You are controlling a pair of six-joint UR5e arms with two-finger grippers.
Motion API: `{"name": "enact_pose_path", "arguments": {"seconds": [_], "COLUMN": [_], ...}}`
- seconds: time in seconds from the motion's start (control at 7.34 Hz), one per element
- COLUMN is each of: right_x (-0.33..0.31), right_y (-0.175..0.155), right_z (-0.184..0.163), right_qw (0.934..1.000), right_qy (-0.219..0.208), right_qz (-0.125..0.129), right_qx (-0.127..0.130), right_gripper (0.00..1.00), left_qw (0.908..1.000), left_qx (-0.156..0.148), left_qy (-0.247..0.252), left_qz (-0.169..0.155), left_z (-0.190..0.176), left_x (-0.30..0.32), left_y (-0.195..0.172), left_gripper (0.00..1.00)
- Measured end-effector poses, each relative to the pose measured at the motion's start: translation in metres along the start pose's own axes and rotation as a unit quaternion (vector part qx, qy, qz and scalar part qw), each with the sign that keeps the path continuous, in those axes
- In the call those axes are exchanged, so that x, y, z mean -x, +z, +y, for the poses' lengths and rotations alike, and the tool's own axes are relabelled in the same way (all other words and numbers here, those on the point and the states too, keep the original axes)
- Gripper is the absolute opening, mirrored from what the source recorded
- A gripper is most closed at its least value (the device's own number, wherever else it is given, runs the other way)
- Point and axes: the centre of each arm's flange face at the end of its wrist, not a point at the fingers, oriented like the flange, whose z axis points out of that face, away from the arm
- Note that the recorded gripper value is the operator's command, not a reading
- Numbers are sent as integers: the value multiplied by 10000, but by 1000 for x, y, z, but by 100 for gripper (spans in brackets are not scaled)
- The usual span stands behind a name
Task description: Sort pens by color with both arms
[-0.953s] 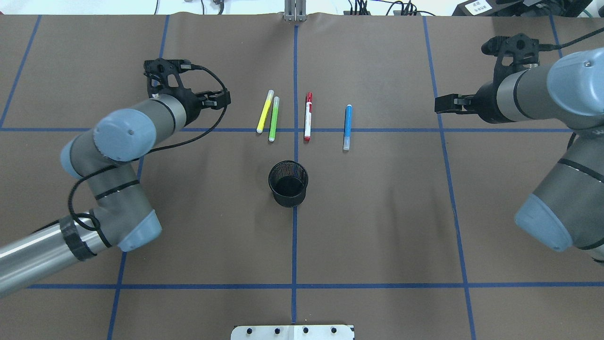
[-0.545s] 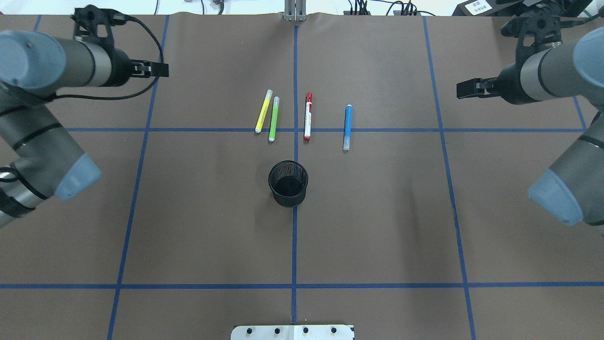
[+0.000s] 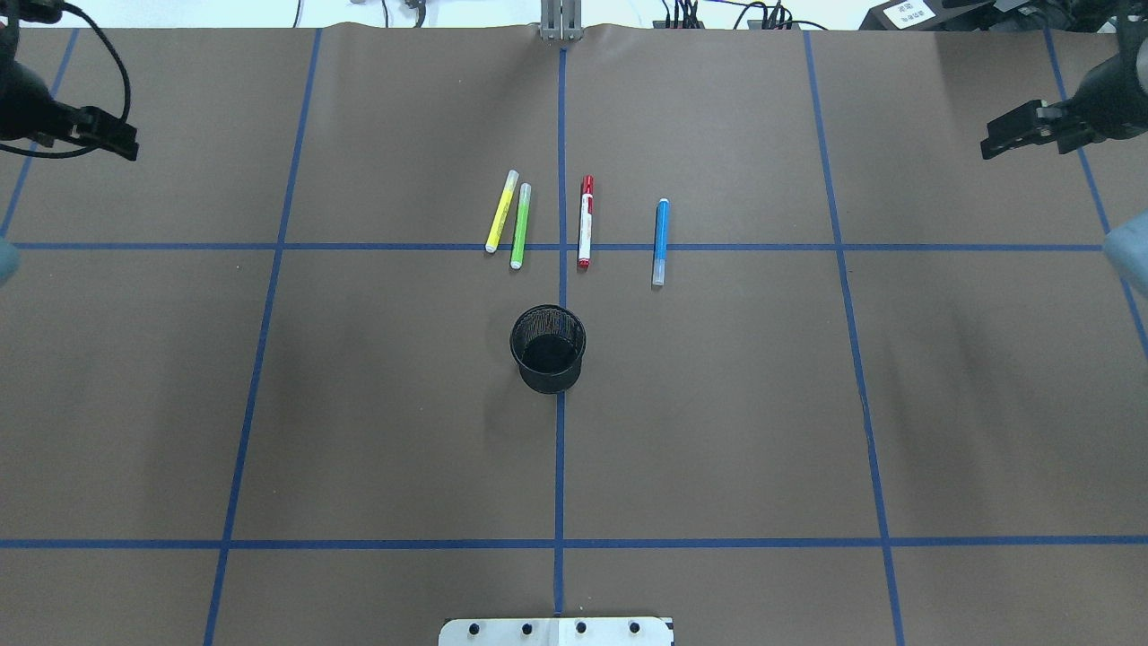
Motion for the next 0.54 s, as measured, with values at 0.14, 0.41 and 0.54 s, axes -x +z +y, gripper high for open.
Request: {"name": "enact_pose_path", "arguments": {"seconds": [0.14,0.41,0.54], "right_x": [-40,-94,-107], "right_y": [6,18,20], "right_z": [-5,-5,-4], "right_qw": [9997,9979,9968], "right_qy": [29,141,84], "right_qz": [-92,-153,-155], "right_qx": [225,620,784], "right_gripper": [99,99,99], "left_qw": [9990,9927,9907], "left_qx": [395,793,830], "left_qy": [-13,-382,-523], "left_qz": [212,825,943], "left_z": [19,49,56], "left_x": [36,96,113], "left_y": [1,-14,-19], "left_gripper": [100,100,100]}}
